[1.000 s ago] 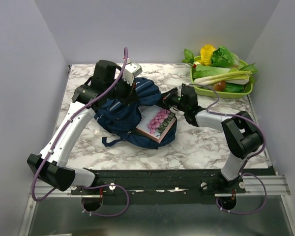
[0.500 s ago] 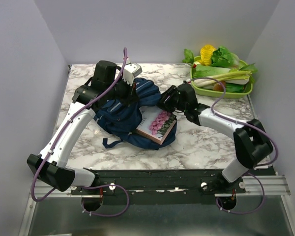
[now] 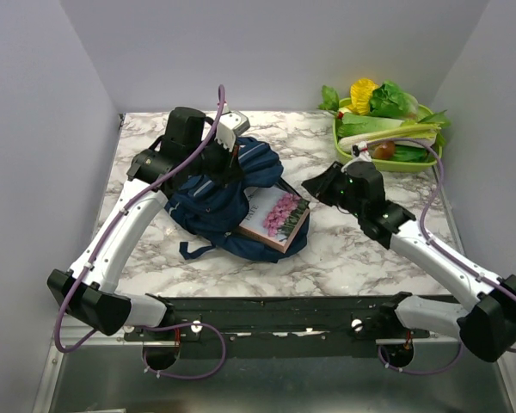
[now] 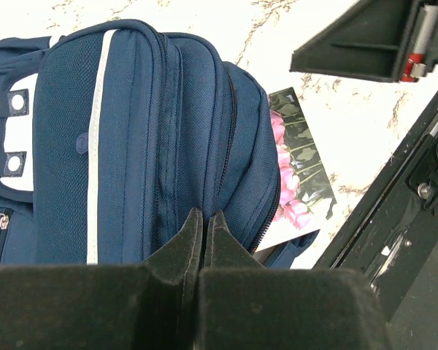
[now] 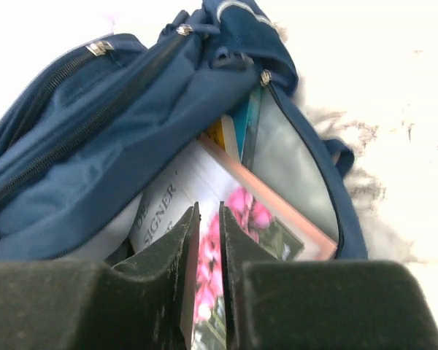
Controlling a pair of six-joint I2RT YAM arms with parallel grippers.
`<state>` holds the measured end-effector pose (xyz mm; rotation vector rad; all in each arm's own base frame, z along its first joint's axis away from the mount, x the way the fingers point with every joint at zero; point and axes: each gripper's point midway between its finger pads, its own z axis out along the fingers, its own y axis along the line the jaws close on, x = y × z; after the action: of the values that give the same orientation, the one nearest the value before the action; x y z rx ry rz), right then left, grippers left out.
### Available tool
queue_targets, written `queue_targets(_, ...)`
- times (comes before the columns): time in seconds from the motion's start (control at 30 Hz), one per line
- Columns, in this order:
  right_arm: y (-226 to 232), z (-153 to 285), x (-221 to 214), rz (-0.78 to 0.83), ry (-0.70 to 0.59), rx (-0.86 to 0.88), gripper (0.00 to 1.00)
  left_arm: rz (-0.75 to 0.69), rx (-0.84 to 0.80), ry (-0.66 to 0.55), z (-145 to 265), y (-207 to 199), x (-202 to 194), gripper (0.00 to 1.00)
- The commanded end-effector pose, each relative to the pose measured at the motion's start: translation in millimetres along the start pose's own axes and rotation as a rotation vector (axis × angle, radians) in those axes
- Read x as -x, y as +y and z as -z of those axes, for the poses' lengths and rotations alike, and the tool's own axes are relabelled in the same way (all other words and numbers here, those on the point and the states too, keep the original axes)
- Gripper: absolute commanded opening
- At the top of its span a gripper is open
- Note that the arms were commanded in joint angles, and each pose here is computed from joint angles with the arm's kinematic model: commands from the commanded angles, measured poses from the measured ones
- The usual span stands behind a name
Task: Pack the student bag
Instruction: Place the book in the student bag.
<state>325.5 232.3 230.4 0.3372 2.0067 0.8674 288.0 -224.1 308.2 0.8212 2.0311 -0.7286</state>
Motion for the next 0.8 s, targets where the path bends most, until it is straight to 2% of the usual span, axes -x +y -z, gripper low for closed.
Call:
queue_targets(0.0,-36.0,22.7,-25.4,0.057,0.055,-0.075,0.17,-0.141,-0.041,-0.249,29.0,-22.6,63.7,0.00)
queue_targets(0.03,-42.1,29.4,-34.0,0.060,0.074,-0.078,0.11,-0.142,-0.041,-0.250,28.6,-22.3,64.7,0.00)
queue_targets(0.13,-43.8,38.4,-53.3,0.072,0.129,-0.050,0.01,-0.141,-0.043,-0.245,25.6,-21.0,64.3,0.00)
queue_targets(0.4,-34.2,32.4,-92.5,0.102,0.246,-0.038,0.01,-0.129,-0.046,-0.247,22.5,-19.9,69.1,0.00)
queue_targets(0.57,-13.8,17.0,-107.2,0.121,0.305,-0.006,0.01,-0.127,-0.047,-0.252,23.6,-20.8,71.5,0.00)
queue_targets(0.6,-11.6,12.1,-118.2,0.123,0.350,0.003,0.01,-0.123,-0.049,-0.250,22.2,-20.5,70.9,0.00)
queue_targets(0.77,21.7,-11.7,-119.7,0.130,0.362,0.066,0.01,-0.123,-0.066,-0.251,20.8,-25.1,73.0,0.00)
